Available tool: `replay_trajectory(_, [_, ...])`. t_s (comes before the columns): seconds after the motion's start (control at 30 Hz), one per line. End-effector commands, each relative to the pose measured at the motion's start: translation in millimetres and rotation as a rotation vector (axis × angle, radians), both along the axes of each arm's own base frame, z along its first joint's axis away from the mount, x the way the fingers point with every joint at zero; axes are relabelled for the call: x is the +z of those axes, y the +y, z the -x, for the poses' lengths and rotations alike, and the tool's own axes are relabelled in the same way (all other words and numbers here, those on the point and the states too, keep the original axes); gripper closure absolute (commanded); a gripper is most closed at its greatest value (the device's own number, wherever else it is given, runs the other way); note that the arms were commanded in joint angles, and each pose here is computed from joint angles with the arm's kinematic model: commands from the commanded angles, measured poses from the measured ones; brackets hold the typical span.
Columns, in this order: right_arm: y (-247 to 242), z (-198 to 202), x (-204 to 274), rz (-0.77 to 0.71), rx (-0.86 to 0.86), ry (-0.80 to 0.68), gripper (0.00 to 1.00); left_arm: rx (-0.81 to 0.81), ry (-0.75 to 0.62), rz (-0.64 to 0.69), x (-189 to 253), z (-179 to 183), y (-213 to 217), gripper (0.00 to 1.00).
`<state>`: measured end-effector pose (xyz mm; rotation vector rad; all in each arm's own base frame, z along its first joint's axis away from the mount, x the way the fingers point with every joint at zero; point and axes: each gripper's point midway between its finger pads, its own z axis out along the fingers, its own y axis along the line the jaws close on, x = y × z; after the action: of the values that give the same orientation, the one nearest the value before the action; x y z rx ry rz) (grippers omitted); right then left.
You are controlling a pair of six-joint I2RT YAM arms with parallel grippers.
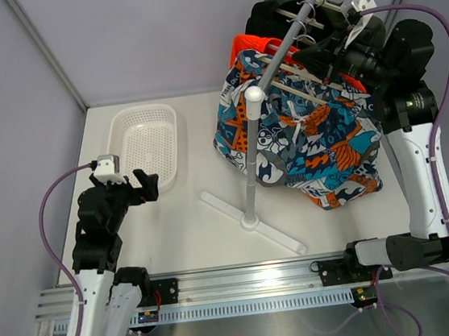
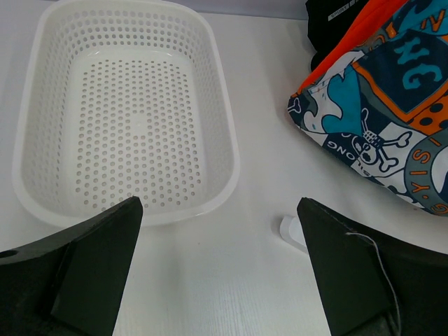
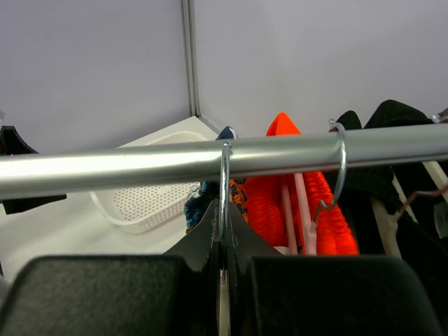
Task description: Remove the shorts from the hanger
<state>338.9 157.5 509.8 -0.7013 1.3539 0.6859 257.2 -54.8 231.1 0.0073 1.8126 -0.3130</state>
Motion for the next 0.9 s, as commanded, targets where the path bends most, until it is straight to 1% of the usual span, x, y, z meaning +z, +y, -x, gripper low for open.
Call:
replay_trajectory(0.0, [-6.6, 24.8, 27.4, 0.005, 0.016, -0.08, 1.0, 0.005, -0.066, -0.007, 22.9, -2.3, 1.7, 0.01])
replay_trajectory(0.27, [-7.9, 33.6, 33.8, 0.0, 0.031, -0.087, 1.0, -0.013, -0.069, -0.003, 24.1, -1.6, -1.5, 0.01])
replay_trajectory(0.33, [-9.0, 41.7, 34.8, 0.001, 0.029, -0.086, 1.0, -0.058, -0.094, 0.017, 31.7, 1.5, -9.7, 0.01])
replay_trajectory(0.37, [-11.2, 43.1, 31.8, 0.007, 0.024, -0.079, 1.0, -0.118, -0.112, 0.041, 37.6, 5.1, -20.5, 0.01])
replay_trajectory(0.47, [-17.8, 58.1, 29.2, 0.027, 0.001, -0.072, 1.0, -0.209, -0.167, 0.108, 55.5, 17.1, -37.9, 0.01])
replay_trajectory(0.5, [-18.3, 67.6, 25.4, 0.036, 0.0, -0.05, 1.0, -0.278, -0.178, 0.13, 60.7, 26.0, -48.9, 0.02])
replay_trajectory(0.57, [-24.8, 75.9, 25.1, 0.063, -0.025, -0.054, 1.0, -0.336, -0.207, 0.184, 73.9, 41.5, -58.6, 0.02])
replay_trajectory(0.63, [-34.3, 86.1, 15.4, 0.082, -0.062, -0.012, 1.0, -0.417, -0.222, 0.219, 83.4, 58.5, -70.1, 0.02])
replay_trajectory(0.7, [-42.6, 93.6, 2.8, 0.117, -0.102, 0.014, 1.0, -0.486, -0.259, 0.279, 102.8, 79.6, -79.5, 0.02])
replay_trajectory(0.8, [-53.2, 100.3, -12.2, 0.17, -0.154, 0.028, 1.0, -0.559, -0.299, 0.352, 128.2, 103.4, -88.0, 0.02])
replay_trajectory(0.83, [-58.2, 103.8, -21.7, 0.18, -0.173, 0.065, 1.0, -0.569, -0.307, 0.365, 134.2, 108.1, -89.1, 0.02])
replay_trajectory(0.87, [-60.4, 105.9, -26.1, 0.202, -0.176, 0.06, 1.0, -0.575, -0.3, 0.391, 139.2, 112.4, -90.1, 0.02])
